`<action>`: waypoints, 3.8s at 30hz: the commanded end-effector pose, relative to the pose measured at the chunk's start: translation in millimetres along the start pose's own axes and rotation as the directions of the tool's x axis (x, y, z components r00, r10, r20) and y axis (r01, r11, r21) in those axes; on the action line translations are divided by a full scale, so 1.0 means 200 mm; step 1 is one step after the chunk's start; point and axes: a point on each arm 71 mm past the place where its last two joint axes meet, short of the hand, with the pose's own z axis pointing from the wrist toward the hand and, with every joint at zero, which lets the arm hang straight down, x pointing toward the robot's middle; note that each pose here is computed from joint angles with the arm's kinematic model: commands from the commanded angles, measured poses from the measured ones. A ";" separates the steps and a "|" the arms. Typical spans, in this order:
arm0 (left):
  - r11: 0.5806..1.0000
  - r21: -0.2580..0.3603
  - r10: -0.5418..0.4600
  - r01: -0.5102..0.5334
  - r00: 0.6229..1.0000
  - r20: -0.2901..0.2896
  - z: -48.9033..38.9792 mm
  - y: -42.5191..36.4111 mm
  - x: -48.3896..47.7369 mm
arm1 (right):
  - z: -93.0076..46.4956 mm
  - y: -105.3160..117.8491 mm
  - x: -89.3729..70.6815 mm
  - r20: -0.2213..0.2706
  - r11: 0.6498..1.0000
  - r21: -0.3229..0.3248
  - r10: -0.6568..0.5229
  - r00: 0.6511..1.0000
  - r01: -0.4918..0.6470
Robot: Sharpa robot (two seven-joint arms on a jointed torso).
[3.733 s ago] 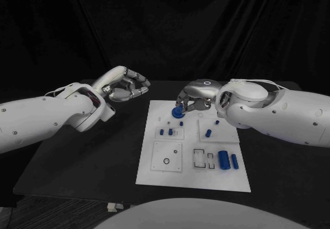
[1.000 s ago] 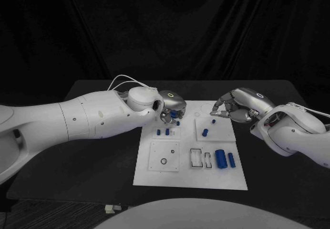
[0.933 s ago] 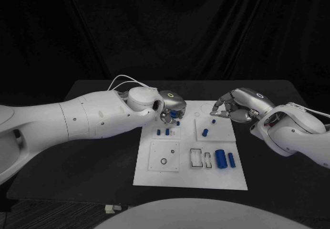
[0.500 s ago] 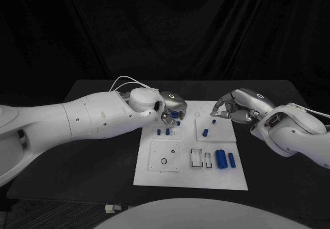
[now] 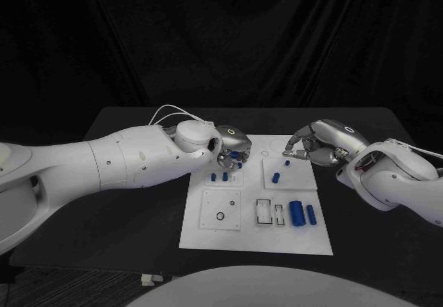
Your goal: Assemble the parts on the task board
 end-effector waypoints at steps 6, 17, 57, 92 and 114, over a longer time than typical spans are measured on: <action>1.000 0.027 -0.002 0.001 1.000 0.015 0.009 -0.016 0.007 | 0.00 0.00 0.01 -0.009 1.000 0.000 0.002 1.000 -0.002; 1.000 0.030 -0.003 0.003 1.000 0.014 0.017 -0.019 0.015 | 0.00 0.00 0.01 -0.017 1.000 0.005 0.006 1.000 -0.006; 0.999 0.037 -0.005 0.004 0.999 0.039 0.055 -0.008 0.037 | -0.02 -0.01 0.03 -0.030 1.000 0.012 0.014 0.999 -0.014; 1.000 -0.001 0.024 -0.024 0.982 0.186 -0.318 0.171 -0.098 | -0.04 -0.03 0.06 -0.044 0.999 0.024 0.023 0.999 -0.022; 1.000 -0.009 -0.018 0.019 0.994 0.107 -0.285 0.179 0.069 | -0.04 -0.03 0.07 -0.046 0.999 0.022 0.027 0.999 -0.026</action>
